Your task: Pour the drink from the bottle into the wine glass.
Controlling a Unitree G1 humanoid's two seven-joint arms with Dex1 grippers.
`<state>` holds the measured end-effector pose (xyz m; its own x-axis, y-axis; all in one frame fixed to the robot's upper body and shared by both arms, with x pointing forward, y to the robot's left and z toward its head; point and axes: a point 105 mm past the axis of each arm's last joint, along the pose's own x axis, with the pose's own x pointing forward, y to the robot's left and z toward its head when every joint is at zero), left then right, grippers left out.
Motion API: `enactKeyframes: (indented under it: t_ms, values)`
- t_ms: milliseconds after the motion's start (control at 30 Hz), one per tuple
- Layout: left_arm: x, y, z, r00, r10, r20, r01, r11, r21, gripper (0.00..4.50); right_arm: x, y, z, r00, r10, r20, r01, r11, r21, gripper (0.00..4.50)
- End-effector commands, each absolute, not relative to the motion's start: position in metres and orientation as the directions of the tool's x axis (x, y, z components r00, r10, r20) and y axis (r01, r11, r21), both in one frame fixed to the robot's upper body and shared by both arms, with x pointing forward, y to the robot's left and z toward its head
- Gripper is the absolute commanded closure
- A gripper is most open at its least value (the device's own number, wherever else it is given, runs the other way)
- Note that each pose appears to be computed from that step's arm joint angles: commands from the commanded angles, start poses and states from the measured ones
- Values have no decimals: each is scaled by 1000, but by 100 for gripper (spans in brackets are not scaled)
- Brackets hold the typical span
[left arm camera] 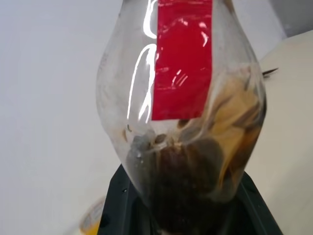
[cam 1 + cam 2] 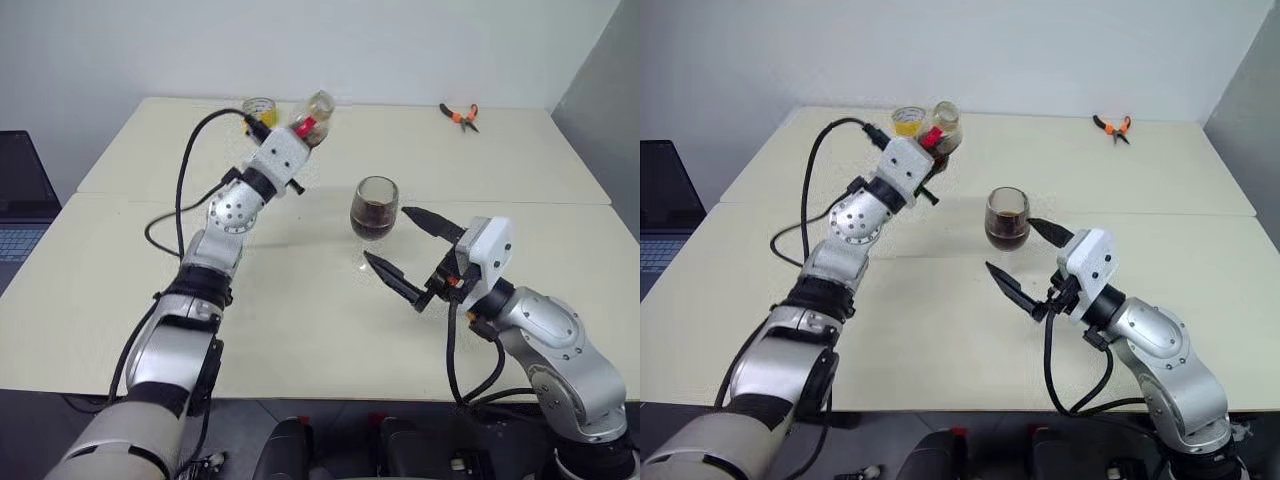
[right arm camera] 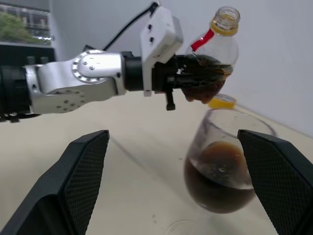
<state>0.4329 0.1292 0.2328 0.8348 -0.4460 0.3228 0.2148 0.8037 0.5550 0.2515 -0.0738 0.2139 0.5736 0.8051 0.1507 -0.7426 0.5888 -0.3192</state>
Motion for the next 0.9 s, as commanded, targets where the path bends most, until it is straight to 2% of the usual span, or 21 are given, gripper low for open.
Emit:
enactKeyframes:
  t_ms: [33,100,300,433,900]
  values:
    - [428,151,243,866,-326,379,178,910,375,376,236,-66,224,496,857,138,-781,510,-361,0]
    - [426,158,236,887,-282,365,168,935,314,376,234,-65,225,483,867,123,-790,493,-364,0]
    - [426,198,183,966,-50,253,42,998,36,378,243,-65,229,490,866,101,-790,489,-370,0]
    - [429,212,167,978,31,207,-30,1000,-9,378,245,-60,231,481,870,110,-792,485,-371,0]
    - [441,213,152,981,59,186,-63,998,15,378,245,-54,227,468,877,107,-804,473,-361,0]
